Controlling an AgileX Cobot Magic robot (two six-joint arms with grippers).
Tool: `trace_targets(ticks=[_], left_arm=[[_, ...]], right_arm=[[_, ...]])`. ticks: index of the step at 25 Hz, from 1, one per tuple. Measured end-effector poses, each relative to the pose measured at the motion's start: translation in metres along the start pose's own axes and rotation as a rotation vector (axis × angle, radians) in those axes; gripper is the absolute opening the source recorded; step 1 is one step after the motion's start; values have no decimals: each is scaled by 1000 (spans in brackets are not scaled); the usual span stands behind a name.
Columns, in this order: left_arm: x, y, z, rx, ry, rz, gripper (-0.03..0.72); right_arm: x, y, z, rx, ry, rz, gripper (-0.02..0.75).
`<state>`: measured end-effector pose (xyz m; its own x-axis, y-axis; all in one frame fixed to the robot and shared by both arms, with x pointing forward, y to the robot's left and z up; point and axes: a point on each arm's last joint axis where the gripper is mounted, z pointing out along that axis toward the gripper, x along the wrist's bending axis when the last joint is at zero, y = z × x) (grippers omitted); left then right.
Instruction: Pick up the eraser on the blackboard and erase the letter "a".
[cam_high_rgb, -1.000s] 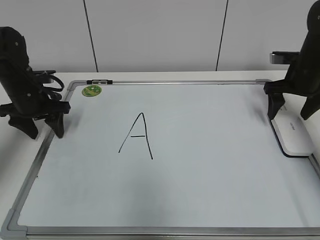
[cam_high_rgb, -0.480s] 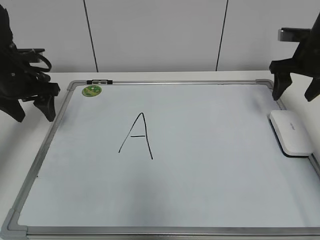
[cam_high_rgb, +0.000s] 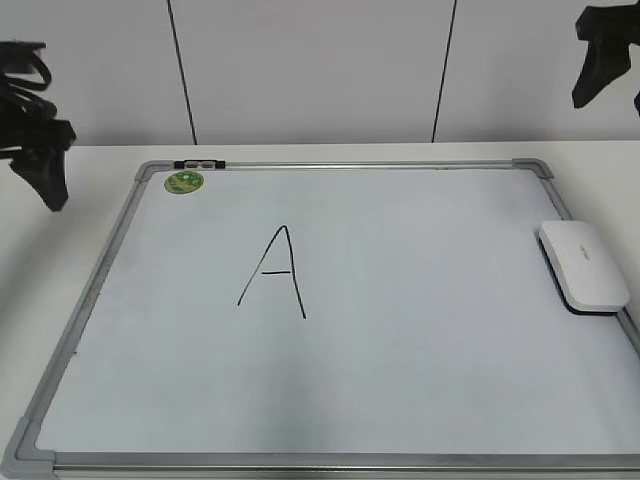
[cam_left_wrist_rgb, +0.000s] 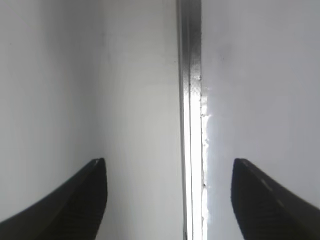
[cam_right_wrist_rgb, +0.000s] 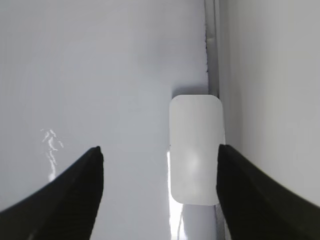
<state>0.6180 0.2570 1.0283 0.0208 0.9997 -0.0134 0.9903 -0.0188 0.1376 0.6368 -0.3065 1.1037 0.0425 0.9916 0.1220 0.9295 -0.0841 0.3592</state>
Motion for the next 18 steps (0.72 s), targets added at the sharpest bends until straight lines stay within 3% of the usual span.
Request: trace_targets(ticks=[4, 8, 13, 18], left_arm=[[0, -14, -50, -120, -8, 7, 568], [-13, -37, -91, -206, 5, 54, 563], [-29, -72, -113, -262, 49, 106, 543], [-24, -123, -122, -331, 34, 87, 529]], right_arm=[[4, -4, -24, -47, 13, 11, 520], [12, -17, -41, -64, 22, 2, 519], [26, -47, -53, -35, 20, -47, 519], [30, -92, -83, -61, 10, -82, 519]])
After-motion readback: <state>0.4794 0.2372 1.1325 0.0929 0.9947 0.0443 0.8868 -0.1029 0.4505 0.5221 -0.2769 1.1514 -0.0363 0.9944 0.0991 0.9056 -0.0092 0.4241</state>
